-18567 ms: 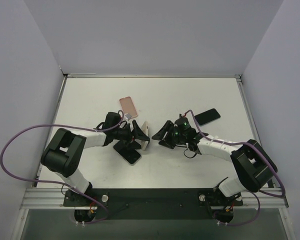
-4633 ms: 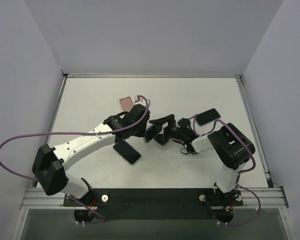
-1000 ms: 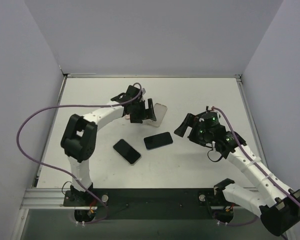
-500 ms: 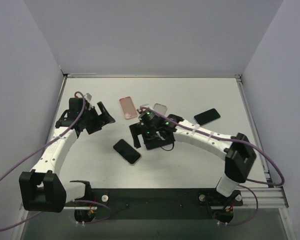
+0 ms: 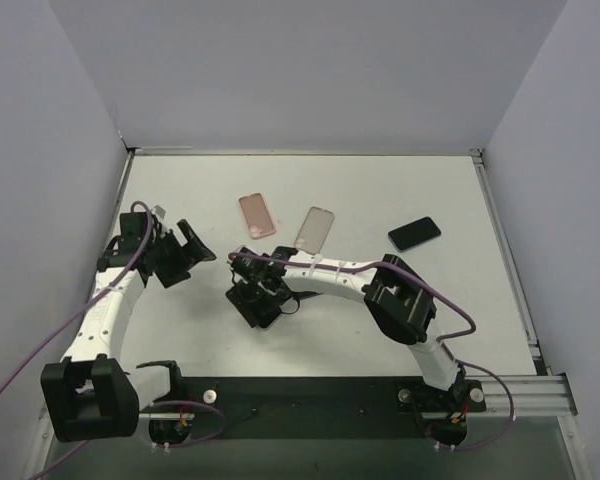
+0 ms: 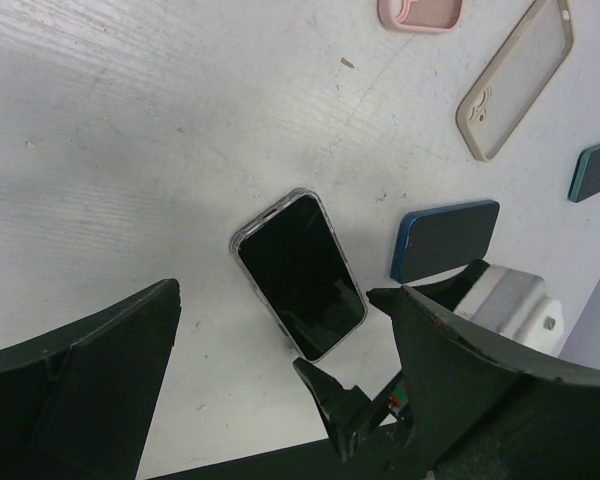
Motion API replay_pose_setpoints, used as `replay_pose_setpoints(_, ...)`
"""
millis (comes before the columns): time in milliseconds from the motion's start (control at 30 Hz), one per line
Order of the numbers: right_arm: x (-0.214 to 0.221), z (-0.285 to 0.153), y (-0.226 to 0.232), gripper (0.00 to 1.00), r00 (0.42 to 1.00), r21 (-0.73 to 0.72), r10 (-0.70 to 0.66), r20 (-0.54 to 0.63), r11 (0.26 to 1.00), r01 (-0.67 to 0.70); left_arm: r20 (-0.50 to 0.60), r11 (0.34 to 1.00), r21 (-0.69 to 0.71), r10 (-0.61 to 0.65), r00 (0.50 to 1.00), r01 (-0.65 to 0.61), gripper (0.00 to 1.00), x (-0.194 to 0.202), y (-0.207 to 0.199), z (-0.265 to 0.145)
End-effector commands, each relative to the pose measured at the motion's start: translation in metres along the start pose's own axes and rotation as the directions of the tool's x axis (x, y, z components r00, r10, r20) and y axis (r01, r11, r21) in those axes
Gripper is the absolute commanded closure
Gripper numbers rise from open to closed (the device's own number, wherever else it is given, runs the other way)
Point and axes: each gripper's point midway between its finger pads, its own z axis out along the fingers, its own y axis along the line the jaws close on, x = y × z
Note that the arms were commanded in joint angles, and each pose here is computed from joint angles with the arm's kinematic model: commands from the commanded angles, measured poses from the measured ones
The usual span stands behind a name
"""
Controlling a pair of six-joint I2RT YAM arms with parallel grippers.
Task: Take the phone out of the phone case
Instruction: Pick up the phone at the center of the board.
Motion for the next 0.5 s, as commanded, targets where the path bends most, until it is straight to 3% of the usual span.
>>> replay_pose_setpoints(0, 0.011, 0.005, -0.006, 0.08, 0.998, 0.034, -0.026, -0.063, 0.999, 0.028, -0.005, 0.998, 0.059, -0.002, 1.0, 0.003, 0.03, 0.003, -0.005, -0.006)
replay_pose_setpoints(267, 0.026, 0.031, -0.003, 0.08, 0.993, 0.066, -0.033, -0.114, 0.997, 0.041, -0.015, 0.997, 0.078, -0.022, 1.0, 0.023, 0.03, 0.006, -0.007, 0.0)
replay_pose_setpoints(333, 0.023, 0.031, -0.005, 0.16, 0.994, 0.085, -0.02, -0.104, 0.996, 0.029, -0.04, 0.994, 0.107, -0.014, 0.999, 0.019, 0.04, 0.012, -0.009, 0.002)
replay_pose_setpoints(367, 0.022, 0.03, -0.006, 0.23, 0.995, 0.093, 0.001, -0.101, 0.996, 0.008, -0.058, 0.994, 0.106, -0.014, 0.998, 0.02, 0.03, 0.016, -0.008, 0.004)
replay_pose_setpoints(400, 0.021, 0.027, -0.007, 0.47, 0.995, 0.096, 0.018, -0.094, 0.995, -0.009, -0.068, 0.994, 0.103, -0.021, 0.997, 0.028, 0.03, 0.018, -0.007, 0.005)
replay_pose_setpoints(467, 0.016, 0.017, -0.009, 0.69, 0.997, 0.103, 0.043, -0.066, 0.994, -0.036, -0.082, 0.995, 0.083, -0.054, 0.995, 0.061, 0.04, 0.024, 0.0, 0.008)
